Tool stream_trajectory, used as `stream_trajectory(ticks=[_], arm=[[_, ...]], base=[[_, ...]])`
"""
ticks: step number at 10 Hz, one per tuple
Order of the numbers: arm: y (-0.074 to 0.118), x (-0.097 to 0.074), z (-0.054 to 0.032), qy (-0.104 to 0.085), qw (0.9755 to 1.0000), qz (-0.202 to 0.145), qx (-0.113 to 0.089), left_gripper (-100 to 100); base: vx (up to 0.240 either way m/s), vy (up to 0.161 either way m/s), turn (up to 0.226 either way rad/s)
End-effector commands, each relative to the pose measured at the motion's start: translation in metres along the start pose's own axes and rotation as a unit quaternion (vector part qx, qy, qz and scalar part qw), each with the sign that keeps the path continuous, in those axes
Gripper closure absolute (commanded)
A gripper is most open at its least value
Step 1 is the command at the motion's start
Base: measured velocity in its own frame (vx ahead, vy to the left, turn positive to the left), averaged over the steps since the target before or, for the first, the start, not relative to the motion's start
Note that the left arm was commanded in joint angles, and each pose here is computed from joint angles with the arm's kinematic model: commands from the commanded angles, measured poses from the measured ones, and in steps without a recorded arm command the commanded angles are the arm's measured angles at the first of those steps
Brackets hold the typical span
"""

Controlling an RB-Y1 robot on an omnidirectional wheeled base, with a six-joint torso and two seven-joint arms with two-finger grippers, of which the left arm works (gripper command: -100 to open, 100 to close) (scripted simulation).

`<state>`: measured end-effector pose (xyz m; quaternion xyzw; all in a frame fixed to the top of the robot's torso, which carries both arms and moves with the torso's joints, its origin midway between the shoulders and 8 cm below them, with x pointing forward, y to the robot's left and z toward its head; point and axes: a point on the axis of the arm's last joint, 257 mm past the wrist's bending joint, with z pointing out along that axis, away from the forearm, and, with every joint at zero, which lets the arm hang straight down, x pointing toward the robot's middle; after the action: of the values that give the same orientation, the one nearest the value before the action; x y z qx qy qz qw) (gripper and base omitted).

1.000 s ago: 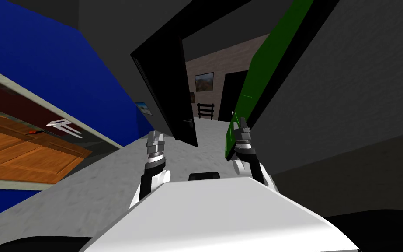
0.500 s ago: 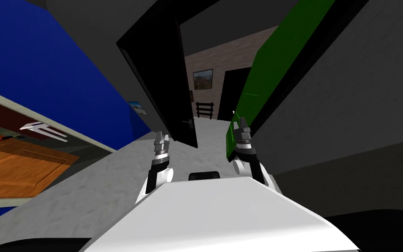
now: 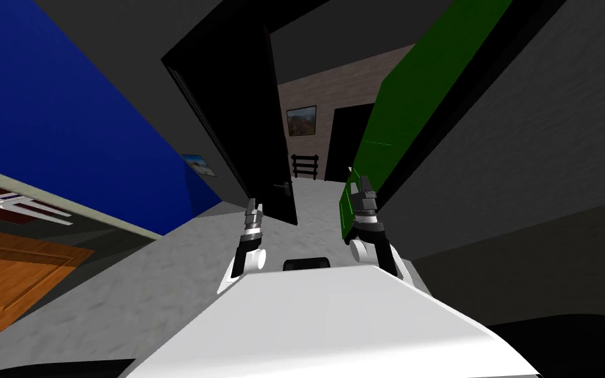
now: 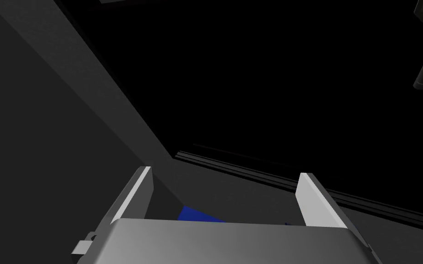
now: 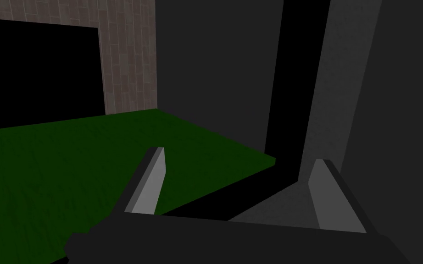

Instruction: Push the door open

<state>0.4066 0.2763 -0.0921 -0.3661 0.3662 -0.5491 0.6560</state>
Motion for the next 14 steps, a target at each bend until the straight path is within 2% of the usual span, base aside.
stream_trajectory(ticks=[1,4,7,10,14], arm=[[0.018,0.01,0.0019,0.011,0.9997,-0.01,-0.021,-100],[0.046,0.027,0.0032,0.028,0.9981,-0.024,-0.049,-100],[0.074,0.045,0.0031,0.046,0.9952,-0.036,-0.079,-100],[0.101,0.063,0.0015,0.063,0.9911,-0.047,-0.108,-100],[0.133,0.086,-0.0024,0.084,0.9842,-0.058,-0.144,-100]], base=[[0.111,0.124,-0.128],[0.099,0.13,-0.08],[0.085,0.109,-0.097],[0.079,0.112,-0.087],[0.075,0.107,-0.08]])
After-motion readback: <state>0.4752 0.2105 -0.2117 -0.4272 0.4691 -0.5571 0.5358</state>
